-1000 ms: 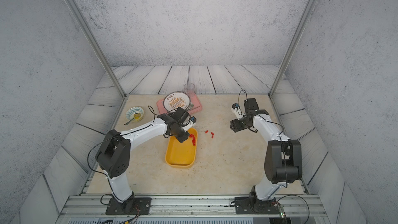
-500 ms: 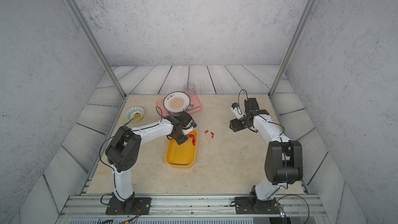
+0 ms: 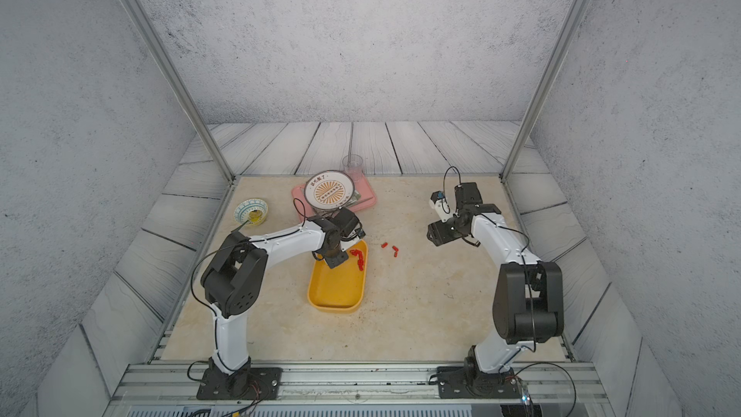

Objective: Take the screw protection sleeves out of the storage box
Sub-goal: Pick up the screw protection sleeve from the storage box.

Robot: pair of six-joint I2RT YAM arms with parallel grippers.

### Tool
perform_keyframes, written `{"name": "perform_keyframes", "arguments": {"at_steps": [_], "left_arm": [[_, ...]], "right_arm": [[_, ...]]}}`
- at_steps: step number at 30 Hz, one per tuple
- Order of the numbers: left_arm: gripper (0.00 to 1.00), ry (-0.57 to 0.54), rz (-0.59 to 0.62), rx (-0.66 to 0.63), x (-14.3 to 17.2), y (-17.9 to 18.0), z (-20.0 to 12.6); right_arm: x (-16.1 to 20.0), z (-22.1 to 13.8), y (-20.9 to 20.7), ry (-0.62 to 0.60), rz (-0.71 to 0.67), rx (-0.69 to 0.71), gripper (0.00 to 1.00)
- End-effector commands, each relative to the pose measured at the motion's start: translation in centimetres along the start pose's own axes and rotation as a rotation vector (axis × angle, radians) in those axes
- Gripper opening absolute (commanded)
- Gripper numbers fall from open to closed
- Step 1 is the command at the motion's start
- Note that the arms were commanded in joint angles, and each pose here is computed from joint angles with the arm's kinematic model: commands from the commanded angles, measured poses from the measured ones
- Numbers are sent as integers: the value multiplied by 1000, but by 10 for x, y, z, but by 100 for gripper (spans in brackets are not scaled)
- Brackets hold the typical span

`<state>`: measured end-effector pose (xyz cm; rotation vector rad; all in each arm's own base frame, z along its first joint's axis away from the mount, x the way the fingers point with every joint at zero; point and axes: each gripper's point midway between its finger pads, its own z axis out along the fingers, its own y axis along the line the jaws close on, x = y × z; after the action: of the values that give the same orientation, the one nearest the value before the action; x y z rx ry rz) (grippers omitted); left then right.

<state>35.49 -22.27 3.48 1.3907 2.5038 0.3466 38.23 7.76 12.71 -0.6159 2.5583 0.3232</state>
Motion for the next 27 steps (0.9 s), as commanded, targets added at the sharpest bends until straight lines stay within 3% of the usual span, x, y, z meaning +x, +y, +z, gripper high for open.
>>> {"name": "perform_keyframes", "arguments": {"at_steps": [1, 27], "left_arm": [[23, 18, 23, -26, 1, 4, 4], [20, 53, 95, -131, 9, 10, 23]], "right_arm": [[5, -5, 5, 6, -2, -20, 69], [8, -4, 7, 14, -7, -30, 69]]}}
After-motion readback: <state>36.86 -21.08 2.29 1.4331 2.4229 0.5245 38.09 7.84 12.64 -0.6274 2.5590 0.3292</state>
